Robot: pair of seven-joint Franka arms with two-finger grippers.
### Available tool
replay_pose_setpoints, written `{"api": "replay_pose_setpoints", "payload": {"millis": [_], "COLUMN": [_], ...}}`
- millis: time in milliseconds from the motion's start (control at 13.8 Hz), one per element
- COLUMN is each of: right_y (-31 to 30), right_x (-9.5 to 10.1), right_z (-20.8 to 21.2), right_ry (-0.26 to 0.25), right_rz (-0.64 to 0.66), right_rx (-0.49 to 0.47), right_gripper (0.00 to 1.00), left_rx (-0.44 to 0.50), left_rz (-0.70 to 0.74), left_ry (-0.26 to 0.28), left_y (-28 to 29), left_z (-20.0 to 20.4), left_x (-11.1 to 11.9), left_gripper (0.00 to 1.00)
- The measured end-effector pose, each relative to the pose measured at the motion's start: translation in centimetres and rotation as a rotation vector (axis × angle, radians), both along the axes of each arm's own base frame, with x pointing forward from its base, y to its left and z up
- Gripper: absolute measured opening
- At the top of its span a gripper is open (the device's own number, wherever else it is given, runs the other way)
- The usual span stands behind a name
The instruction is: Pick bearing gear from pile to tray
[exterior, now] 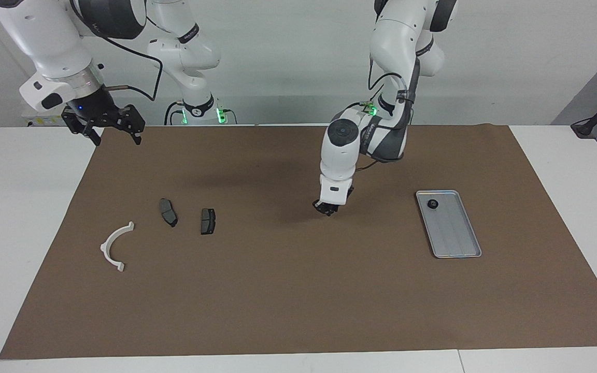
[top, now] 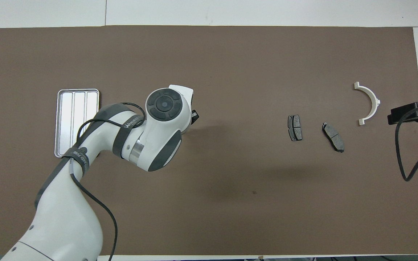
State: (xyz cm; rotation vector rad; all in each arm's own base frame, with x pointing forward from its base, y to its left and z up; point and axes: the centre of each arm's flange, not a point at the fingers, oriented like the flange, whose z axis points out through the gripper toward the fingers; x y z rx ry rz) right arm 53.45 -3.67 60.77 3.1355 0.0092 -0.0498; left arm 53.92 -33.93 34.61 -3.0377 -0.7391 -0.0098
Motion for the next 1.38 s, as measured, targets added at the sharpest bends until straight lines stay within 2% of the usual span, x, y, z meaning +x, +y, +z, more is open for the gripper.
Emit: {"api": "replay_pose_setpoints", "payload": {"millis": [217,507,725,1087,1377], "right_y": [0.0,-0.1,-0.1,0.1,0.1], "right_x": [0.0,0.0,0.0,0.0,0.0], "right_z": [0.0,0.0,0.0,0.0,0.0], "right_ry": [0.002,0.002,0.002,0.002,0.002], "right_rz": [-0.001,-0.003,-0.005,-0.008,-0.008], "right_rx": [0.000,0.000,0.000,0.000,0.000], "right_gripper": [1.00,1.00,1.00,1.00,1.00], "left_rx": [0.005,0.005,0.000,0.006,0.007], "left_rz": [-0.044,-0.133,-0.191,-0.266,-0.273], "left_ry": [0.010,0.019,-0.009,-0.060,-0.064], "left_y": [7.2,16.8,23.4,31.2,32.5], "left_z": [2.6,2.7,3.0,3.0,-0.1], "left_x": [3.1,6.5,8.3,9.7,9.9], "left_gripper": [0.24,0.24,0.24,0.24,0.24]}}
